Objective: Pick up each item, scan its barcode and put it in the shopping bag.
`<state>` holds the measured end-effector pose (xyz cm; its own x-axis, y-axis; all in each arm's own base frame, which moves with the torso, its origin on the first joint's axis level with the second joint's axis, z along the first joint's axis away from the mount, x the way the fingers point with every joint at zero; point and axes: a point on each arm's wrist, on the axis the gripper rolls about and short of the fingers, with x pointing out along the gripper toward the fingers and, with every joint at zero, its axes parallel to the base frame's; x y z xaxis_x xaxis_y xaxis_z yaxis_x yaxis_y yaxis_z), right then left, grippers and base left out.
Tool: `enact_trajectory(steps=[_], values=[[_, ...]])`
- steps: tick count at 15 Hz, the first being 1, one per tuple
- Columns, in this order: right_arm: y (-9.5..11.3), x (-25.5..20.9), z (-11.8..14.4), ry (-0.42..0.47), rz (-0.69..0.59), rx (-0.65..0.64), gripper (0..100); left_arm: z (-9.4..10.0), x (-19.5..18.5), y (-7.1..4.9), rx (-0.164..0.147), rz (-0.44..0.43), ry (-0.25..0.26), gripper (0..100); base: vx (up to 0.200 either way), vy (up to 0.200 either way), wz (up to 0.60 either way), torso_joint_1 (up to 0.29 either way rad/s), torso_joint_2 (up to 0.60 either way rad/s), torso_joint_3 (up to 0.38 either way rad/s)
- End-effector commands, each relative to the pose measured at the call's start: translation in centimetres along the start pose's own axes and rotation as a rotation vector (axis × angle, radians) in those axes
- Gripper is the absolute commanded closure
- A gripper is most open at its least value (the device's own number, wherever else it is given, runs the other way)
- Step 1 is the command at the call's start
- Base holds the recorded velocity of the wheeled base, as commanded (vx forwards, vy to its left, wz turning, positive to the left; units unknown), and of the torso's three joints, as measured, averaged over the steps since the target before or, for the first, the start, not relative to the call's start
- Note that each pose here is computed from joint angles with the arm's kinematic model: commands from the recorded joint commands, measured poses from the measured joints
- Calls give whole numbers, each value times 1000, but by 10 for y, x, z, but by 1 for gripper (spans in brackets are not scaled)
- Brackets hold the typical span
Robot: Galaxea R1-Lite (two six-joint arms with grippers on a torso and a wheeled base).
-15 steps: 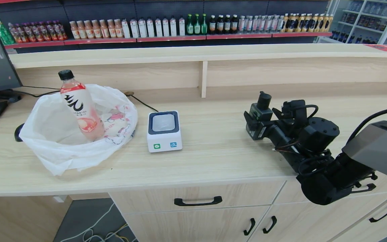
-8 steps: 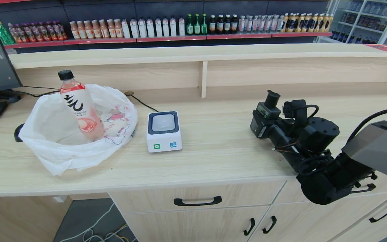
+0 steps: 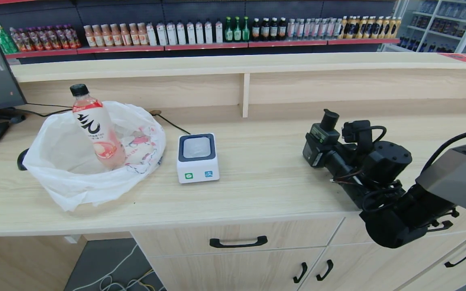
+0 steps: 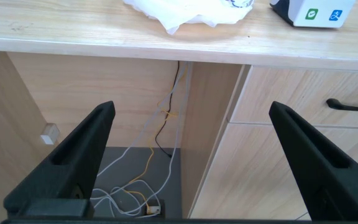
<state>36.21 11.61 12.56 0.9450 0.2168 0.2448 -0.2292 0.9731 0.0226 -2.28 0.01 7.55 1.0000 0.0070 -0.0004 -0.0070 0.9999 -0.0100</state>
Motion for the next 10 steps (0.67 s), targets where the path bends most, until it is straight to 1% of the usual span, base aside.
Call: enact_trajectory(steps=[1, 6, 9, 10], values=[[0, -5, 13, -25, 0, -1, 100, 0, 0, 0, -1, 1, 0, 0, 0, 0, 0, 0, 0, 0], [9, -21, 46, -80, 28, 13, 100, 0, 0, 0, -1, 1, 0, 0, 0, 0, 0, 0, 0, 0], [7, -45, 61, -73, 30, 13, 100, 0, 0, 0, -1, 1, 0, 0, 0, 0, 0, 0, 0, 0], [10, -56, 68, -74, 46, 17, 100, 0, 0, 0, -1, 1, 0, 0, 0, 0, 0, 0, 0, 0]])
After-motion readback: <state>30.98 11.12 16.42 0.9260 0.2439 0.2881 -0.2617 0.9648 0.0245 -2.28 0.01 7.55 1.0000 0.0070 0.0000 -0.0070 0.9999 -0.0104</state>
